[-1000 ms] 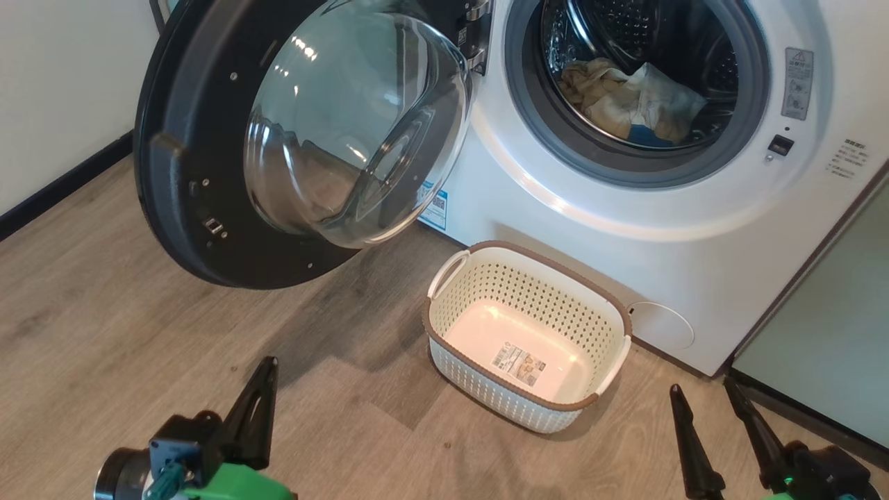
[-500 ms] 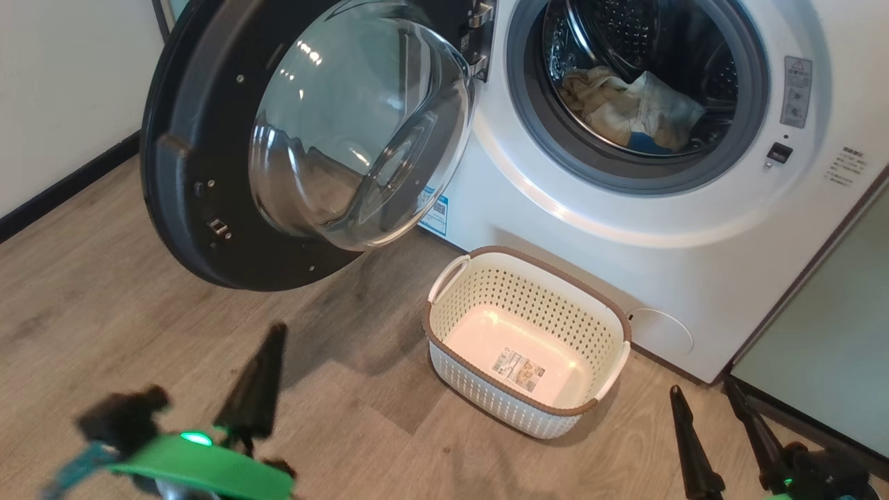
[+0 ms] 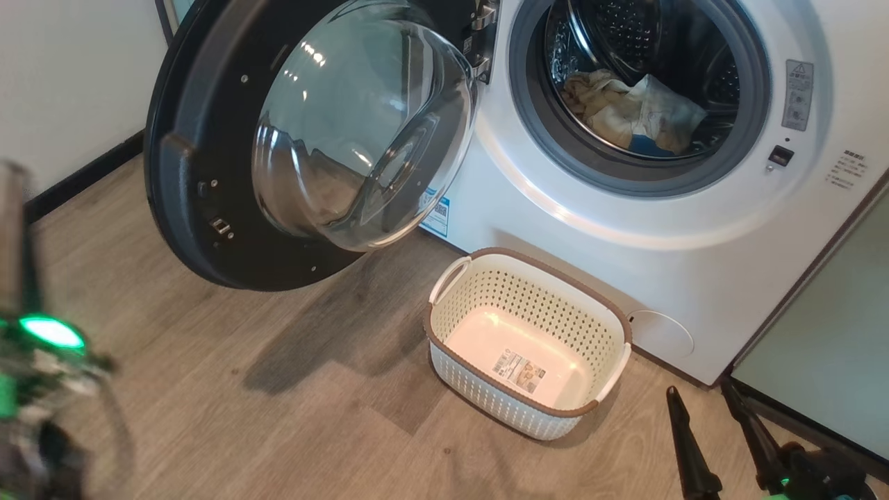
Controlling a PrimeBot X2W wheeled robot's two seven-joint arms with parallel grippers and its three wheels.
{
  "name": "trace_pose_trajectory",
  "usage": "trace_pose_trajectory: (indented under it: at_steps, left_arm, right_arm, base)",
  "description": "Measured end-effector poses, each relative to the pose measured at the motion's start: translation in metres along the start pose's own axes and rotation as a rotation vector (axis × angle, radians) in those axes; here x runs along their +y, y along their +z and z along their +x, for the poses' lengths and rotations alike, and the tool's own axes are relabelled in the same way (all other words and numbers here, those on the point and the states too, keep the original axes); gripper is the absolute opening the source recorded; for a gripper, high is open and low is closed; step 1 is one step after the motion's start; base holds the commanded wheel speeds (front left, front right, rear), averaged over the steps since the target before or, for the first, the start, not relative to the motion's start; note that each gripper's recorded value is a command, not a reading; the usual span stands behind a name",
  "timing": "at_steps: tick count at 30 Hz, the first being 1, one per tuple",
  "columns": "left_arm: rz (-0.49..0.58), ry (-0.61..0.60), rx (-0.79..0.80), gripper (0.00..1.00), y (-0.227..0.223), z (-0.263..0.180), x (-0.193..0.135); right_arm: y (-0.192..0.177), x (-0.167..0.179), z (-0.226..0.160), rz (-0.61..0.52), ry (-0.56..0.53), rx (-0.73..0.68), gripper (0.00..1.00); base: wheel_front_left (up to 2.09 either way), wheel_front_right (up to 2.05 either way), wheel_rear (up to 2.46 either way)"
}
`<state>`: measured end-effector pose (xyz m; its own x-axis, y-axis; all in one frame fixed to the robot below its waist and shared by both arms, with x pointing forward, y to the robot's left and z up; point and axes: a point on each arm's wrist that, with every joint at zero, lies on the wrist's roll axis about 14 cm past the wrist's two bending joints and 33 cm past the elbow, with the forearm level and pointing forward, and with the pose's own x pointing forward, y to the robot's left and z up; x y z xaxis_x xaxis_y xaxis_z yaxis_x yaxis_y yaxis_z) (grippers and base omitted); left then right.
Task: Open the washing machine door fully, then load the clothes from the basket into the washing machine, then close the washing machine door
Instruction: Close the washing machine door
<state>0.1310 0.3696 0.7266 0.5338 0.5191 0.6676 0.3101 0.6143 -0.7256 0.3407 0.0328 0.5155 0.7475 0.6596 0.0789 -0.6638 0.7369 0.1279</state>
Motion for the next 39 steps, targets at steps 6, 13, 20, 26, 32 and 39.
trace_pose_trajectory:
  at_steps: [6,13,20,26,32,39]
  left_arm:
    - [0.048,-0.07,-0.101,0.0,0.057,0.039,-0.015]
    - [0.114,0.054,-0.138,0.0,0.112,0.084,0.014]
    - [0.094,0.289,0.056,0.0,0.097,0.098,0.076]
    - [-0.019,0.434,0.135,0.0,0.084,0.106,0.114]
    - [-0.07,0.58,0.217,0.0,0.054,0.101,0.156]
    - [-0.084,0.665,0.378,0.0,-0.001,0.097,0.185]
  right_arm:
    - [0.0,0.0,0.0,0.001,-0.001,0.001,1.0]
    - [-0.001,-0.002,0.0,0.002,-0.006,0.001,1.0]
    - [-0.001,-0.009,-0.005,0.006,-0.032,0.002,1.0]
    - [-0.001,-0.018,-0.007,0.002,-0.059,0.005,1.0]
    - [-0.007,-0.028,-0.01,0.008,-0.091,0.026,1.0]
    - [-0.006,-0.047,-0.008,0.005,-0.129,0.021,1.0]
  base:
    - [0.0,0.0,0.0]
    - [0.0,0.0,0.0]
    - [0.0,0.0,0.0]
    - [0.0,0.0,0.0]
    - [0.0,0.0,0.0]
    - [0.0,0.0,0.0]
